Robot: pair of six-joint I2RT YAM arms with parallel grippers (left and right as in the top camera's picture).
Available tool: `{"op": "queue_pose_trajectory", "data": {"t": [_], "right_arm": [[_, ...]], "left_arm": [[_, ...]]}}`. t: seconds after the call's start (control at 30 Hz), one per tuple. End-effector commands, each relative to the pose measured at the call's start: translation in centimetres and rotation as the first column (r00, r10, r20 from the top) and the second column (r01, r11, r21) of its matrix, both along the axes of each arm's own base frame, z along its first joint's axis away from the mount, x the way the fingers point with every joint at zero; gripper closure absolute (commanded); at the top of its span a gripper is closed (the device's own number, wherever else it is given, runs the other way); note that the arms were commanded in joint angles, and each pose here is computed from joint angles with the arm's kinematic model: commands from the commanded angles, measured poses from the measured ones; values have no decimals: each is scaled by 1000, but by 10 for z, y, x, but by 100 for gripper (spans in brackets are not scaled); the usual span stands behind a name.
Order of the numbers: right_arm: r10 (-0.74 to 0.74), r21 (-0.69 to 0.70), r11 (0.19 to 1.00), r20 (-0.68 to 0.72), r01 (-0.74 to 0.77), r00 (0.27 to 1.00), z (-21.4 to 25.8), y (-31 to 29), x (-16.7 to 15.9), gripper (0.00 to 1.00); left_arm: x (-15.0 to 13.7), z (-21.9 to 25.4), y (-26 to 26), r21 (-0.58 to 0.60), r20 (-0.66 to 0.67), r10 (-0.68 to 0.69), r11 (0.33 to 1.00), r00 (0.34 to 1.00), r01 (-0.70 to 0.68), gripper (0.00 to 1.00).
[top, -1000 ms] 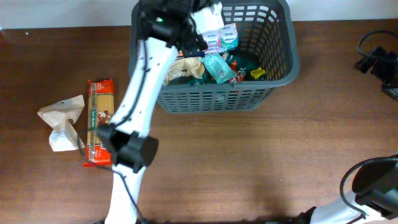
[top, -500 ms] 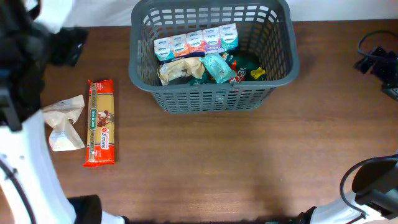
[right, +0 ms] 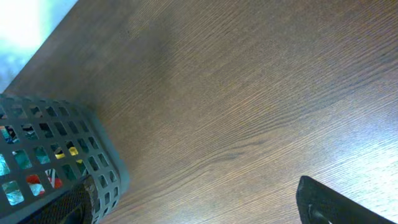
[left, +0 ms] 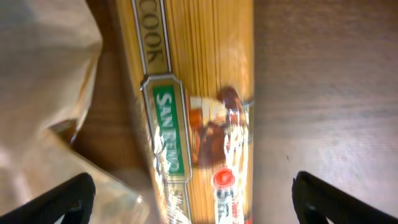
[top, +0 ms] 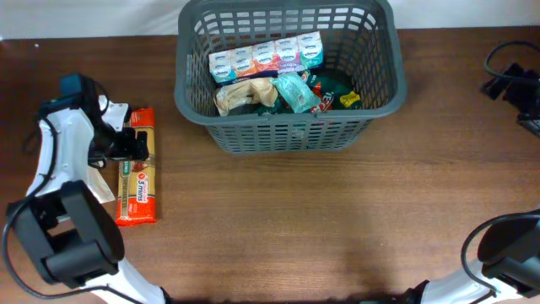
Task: Pack container
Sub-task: 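Lower the left gripper onto the spaghetti pack and grasp it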
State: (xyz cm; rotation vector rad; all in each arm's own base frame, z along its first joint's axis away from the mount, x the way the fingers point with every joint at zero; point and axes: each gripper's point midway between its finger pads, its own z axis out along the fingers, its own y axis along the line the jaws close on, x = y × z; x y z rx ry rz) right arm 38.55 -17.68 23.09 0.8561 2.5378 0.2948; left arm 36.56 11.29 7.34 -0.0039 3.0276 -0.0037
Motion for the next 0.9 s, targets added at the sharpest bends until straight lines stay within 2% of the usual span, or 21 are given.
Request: {"op": "queue_pose_trajectory", "data": {"t": [0.0, 0.3, 0.37, 0.47, 0.6, 0.73, 0.87], "right_arm": [[-3, 14, 1000, -4, 4, 1000, -3, 1, 1, 1], [-3, 14, 1000, -4, 4, 1000, -3, 1, 1, 1], [-3, 14, 1000, -4, 4, 1000, -3, 1, 1, 1], [-3, 14, 1000, -4, 4, 1000, -3, 1, 1, 1], [-3, 14, 1000, -4, 4, 1000, -3, 1, 1, 1], [-3, 14, 1000, -4, 4, 1000, -3, 1, 1, 1], [-3, 14, 1000, -4, 4, 1000, -3, 1, 1, 1]], "left_arm": [[-3, -30, -5, -48, -54, 43, 998, 998, -46, 5], [3, -74, 0, -54, -102, 63, 996, 993, -69, 6], [3, -80, 0, -56, -112, 69, 996, 991, -75, 11], [1, -85, 0, -60, -127, 68, 995, 990, -76, 53], [0, -85, -1, -61, -131, 98, 992, 987, -106, 98], [6, -71, -12, -133, -128, 104, 984, 986, -121, 98], [33, -20, -16, -199, -72, 99, 974, 992, -112, 98]]}}
